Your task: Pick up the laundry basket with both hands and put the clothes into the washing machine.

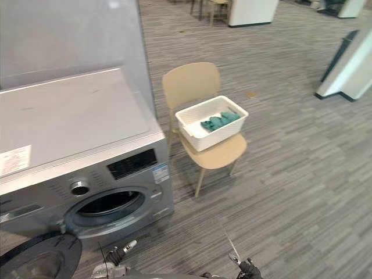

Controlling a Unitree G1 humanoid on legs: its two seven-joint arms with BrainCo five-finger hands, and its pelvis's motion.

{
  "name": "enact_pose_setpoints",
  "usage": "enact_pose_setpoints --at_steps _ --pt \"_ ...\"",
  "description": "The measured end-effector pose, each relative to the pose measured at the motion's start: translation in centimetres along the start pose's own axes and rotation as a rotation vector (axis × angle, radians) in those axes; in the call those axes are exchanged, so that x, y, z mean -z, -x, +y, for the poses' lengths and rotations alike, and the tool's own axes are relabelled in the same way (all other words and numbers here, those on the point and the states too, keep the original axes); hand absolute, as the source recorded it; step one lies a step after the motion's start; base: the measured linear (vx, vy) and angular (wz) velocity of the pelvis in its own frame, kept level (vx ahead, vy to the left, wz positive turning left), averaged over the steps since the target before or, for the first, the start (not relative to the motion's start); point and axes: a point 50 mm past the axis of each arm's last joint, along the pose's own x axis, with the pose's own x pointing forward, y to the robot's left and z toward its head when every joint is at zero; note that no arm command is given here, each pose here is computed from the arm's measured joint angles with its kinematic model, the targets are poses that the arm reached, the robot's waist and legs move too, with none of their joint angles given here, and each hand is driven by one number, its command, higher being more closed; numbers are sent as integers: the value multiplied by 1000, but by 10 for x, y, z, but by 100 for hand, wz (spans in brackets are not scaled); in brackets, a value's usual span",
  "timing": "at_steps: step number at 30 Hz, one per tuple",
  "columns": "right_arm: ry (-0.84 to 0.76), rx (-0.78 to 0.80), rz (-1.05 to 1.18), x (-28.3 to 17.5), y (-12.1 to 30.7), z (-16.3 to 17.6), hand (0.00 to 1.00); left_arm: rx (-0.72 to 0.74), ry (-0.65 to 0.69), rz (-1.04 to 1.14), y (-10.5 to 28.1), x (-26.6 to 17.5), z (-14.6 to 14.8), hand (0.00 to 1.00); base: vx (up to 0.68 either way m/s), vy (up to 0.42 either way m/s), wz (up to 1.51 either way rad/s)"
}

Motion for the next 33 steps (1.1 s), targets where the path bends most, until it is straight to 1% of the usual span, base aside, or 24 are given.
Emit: enact_pose_setpoints --at_steps 2,5,7,8,9,10,11,14,15,17,21,24,26,27,28,29,30,33 --pt "5 30 -27 -11 -1 -12 0 32 14 -20 1 -4 -14 0 74 53 -71" --pt "-18 38 -18 -8 -1 -12 0 50 10 -33 2 -5 -19 0 146 87 -47" --pt "-8 25 -14 -6 -1 -5 0 46 32 -26 1 -5 -16 0 221 83 -34" --pt "-12 -4 -4 -2 -1 6 0 21 69 -27 0 -6 -7 0 190 46 -3" --pt "-6 -11 -6 -4 -2 9 0 10 90 -23 0 -6 -5 0 267 64 7" --pt "8 -20 -10 -6 -3 13 0 -13 142 -6 0 -3 -1 0 225 59 1" --pt "11 -22 -8 -5 -2 13 0 -25 159 6 1 1 1 0 299 73 -21" --pt "40 -103 -44 -12 -3 30 0 -42 138 90 6 25 9 0 306 81 -40" --pt "59 -135 -71 -17 -2 36 0 -44 108 89 6 26 12 0 326 48 6" --pt "66 -139 -80 -21 -3 37 0 -34 51 86 5 24 15 0 274 -20 32" --pt "5 -79 -79 -22 -4 21 0 -5 20 40 0 6 6 0 342 -126 56" --pt "-72 -37 -98 -22 -2 8 0 -27 27 64 0 8 4 0 302 -315 92" --pt "-155 -3 -51 -8 -1 4 0 -81 8 73 1 13 23 0 262 -503 83" --pt "-160 -4 -36 -4 0 5 0 -101 8 81 2 16 30 0 261 -620 38" --pt "-152 6 -22 -4 -1 1 0 -100 21 102 6 27 31 0 242 -594 -3" --pt "-140 18 -14 -5 -1 -4 0 -89 51 118 8 34 24 0 271 -639 -10" --pt "-129 50 1 -3 0 -17 0 -51 109 134 11 41 5 0 208 -474 -4" --pt "-134 81 33 8 3 -28 0 -74 217 113 10 37 11 0 154 -494 49"
